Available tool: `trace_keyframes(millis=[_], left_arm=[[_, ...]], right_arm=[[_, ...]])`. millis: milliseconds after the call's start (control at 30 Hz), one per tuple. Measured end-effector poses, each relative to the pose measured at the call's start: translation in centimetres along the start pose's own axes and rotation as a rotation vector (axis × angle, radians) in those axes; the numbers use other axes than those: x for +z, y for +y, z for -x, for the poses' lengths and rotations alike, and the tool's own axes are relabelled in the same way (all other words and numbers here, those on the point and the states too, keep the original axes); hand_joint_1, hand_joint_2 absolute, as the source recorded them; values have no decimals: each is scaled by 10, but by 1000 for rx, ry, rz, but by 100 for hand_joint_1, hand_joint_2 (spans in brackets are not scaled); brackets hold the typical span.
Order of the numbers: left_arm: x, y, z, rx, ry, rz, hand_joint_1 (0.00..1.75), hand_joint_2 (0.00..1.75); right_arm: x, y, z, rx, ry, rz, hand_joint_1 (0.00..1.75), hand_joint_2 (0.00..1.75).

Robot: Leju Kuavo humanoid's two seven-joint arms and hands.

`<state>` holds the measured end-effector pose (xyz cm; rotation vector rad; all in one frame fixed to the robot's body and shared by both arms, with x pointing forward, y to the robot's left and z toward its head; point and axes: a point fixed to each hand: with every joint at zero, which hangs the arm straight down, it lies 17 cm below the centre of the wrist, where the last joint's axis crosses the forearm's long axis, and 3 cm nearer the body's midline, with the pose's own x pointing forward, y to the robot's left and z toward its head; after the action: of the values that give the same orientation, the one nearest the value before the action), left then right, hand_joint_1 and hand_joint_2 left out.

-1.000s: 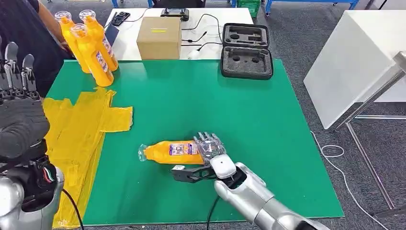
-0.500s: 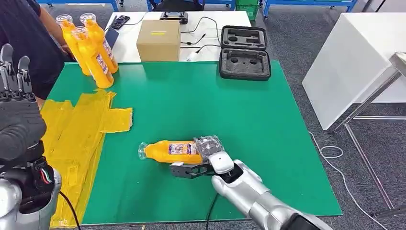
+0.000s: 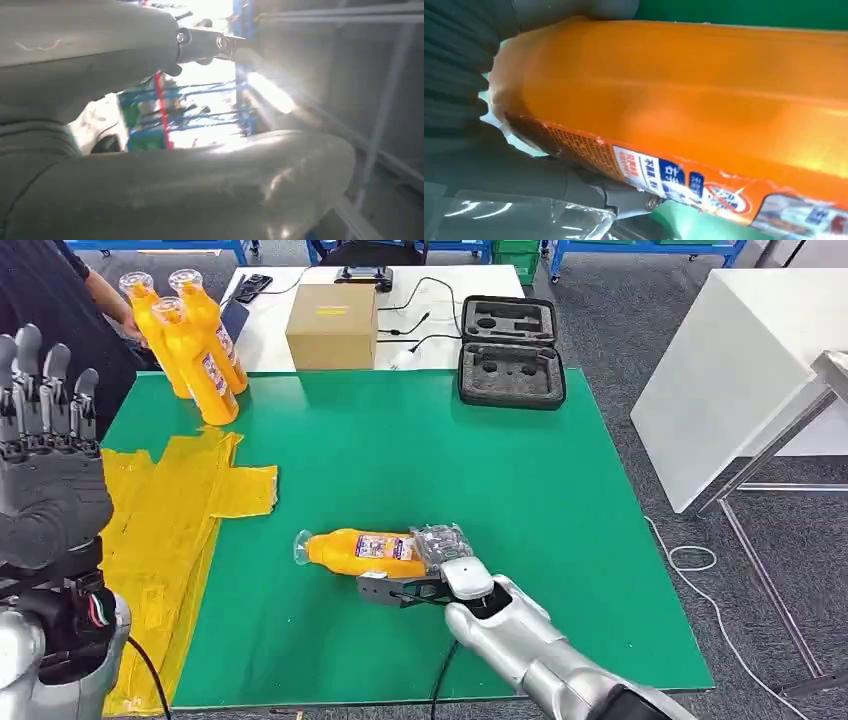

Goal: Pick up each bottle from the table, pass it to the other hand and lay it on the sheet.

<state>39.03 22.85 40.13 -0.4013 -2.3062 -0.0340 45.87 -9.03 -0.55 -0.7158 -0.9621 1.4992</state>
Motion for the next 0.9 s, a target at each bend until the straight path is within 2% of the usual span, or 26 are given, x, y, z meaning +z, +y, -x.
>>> trace_keyframes(millis=[67,100,233,367,600,900], left_arm=[[10,5,11,11,43,-14,0,0],[16,10,16,20,66,-27,0,175],[43,19,32,31,135,-48,0,175],[62,20,44,40,180,-58,0,175],[70,20,52,62,195,-80,0,175],[73,10,63,108,214,-78,0,175]], right_arm=[[8,-10,1,-71,-6,24,175,175],[14,-22,0,-120,-17,53,175,175],[41,-95,4,-321,-101,243,175,175],[80,-155,17,-438,-177,431,175,175],[118,-197,19,-526,-256,565,175,175],[123,-219,13,-556,-291,607,175,175]])
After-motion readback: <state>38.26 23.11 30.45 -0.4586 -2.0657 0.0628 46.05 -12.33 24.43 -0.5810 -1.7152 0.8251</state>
